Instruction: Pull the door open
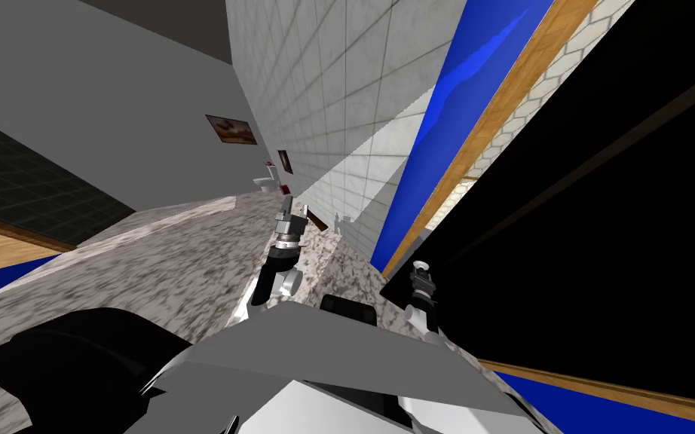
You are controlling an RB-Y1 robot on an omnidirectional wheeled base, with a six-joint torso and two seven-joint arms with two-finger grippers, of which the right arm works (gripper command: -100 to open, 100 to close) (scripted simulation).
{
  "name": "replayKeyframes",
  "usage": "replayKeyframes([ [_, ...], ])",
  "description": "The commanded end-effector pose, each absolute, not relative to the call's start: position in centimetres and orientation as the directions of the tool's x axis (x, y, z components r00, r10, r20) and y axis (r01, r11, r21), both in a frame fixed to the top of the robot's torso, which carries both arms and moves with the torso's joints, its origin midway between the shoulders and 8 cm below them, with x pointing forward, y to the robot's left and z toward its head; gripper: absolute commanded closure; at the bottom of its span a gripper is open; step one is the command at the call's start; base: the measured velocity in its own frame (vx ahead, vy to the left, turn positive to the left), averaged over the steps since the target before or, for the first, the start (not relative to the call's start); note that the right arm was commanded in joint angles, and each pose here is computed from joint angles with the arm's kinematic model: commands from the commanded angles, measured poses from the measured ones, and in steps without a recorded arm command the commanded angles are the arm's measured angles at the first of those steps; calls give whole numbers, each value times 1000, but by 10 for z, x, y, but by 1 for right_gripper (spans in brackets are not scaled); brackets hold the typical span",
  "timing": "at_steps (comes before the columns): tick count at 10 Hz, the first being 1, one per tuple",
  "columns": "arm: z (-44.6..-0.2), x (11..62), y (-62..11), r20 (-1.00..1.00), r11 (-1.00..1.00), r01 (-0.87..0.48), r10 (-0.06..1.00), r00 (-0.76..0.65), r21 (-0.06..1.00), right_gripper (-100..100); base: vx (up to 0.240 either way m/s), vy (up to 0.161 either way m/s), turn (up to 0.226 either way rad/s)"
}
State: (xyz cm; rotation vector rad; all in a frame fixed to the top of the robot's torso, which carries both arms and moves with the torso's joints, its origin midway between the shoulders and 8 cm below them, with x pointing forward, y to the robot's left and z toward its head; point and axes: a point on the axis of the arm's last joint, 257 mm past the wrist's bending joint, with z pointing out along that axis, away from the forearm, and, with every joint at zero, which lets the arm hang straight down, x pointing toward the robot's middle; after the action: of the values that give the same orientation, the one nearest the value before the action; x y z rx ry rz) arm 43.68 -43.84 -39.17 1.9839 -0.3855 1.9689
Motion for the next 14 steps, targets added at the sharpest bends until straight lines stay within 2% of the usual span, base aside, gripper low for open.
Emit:
replayKeyframes([
  [1, -392, 438, -435, 999, -915, -403, 30, 13, 32, 100, -18, -3, 20],
  [5, -393, 435, -437, 1000, -923, -384, 28, 14, 31, 100, -37, -6, 32],
  [14, -391, 425, -433, 1000, -964, -266, 5, -1, 5, 100, -214, -31, 140],
])
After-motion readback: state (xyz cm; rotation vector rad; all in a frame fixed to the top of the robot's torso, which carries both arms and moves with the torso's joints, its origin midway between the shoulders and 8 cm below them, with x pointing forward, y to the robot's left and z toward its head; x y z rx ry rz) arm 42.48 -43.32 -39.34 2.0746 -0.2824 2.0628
